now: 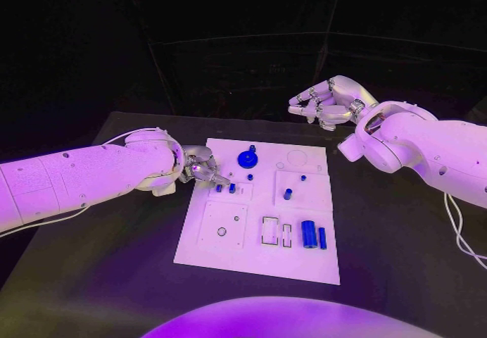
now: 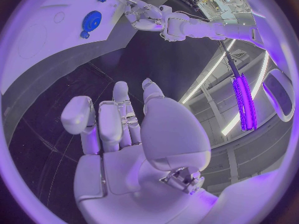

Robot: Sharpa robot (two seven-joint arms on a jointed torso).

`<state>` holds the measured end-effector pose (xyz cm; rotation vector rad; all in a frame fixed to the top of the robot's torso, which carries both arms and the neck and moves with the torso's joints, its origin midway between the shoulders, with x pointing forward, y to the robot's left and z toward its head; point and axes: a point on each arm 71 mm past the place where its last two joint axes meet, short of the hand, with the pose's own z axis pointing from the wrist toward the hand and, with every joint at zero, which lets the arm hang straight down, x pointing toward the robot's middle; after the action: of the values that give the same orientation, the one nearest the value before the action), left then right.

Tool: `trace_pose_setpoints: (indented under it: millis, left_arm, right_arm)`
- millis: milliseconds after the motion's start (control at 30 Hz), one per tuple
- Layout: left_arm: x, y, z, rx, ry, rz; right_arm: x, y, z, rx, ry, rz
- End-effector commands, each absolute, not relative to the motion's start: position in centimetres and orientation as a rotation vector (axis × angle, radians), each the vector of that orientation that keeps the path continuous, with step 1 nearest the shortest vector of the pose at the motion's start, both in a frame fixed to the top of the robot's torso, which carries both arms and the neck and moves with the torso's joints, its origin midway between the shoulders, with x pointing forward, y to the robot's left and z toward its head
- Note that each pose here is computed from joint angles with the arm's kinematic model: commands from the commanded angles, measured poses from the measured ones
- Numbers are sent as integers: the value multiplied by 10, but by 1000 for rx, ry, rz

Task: Assemble the parts on the task board

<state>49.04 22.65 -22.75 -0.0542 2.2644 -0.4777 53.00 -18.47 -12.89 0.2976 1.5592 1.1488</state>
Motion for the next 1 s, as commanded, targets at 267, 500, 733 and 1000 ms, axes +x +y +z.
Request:
trace_pose_setpoints:
  millis: [267,500,733,1000]
  left_arm:
    - [488,228,-223,-143,2225,-544]
    - [483,230,-222,-137,2218,-549]
    - [482,235,-221,-107,2217,-520]
    - [480,234,-224,-53,2256,-493]
  right_arm:
    - [530,-184,-128,293,1553,1159]
    - [531,-184,-128,295,1554,1159]
    - [531,-184,-129,298,1556,1158]
    - [531,-185,-130,299,1558,1156]
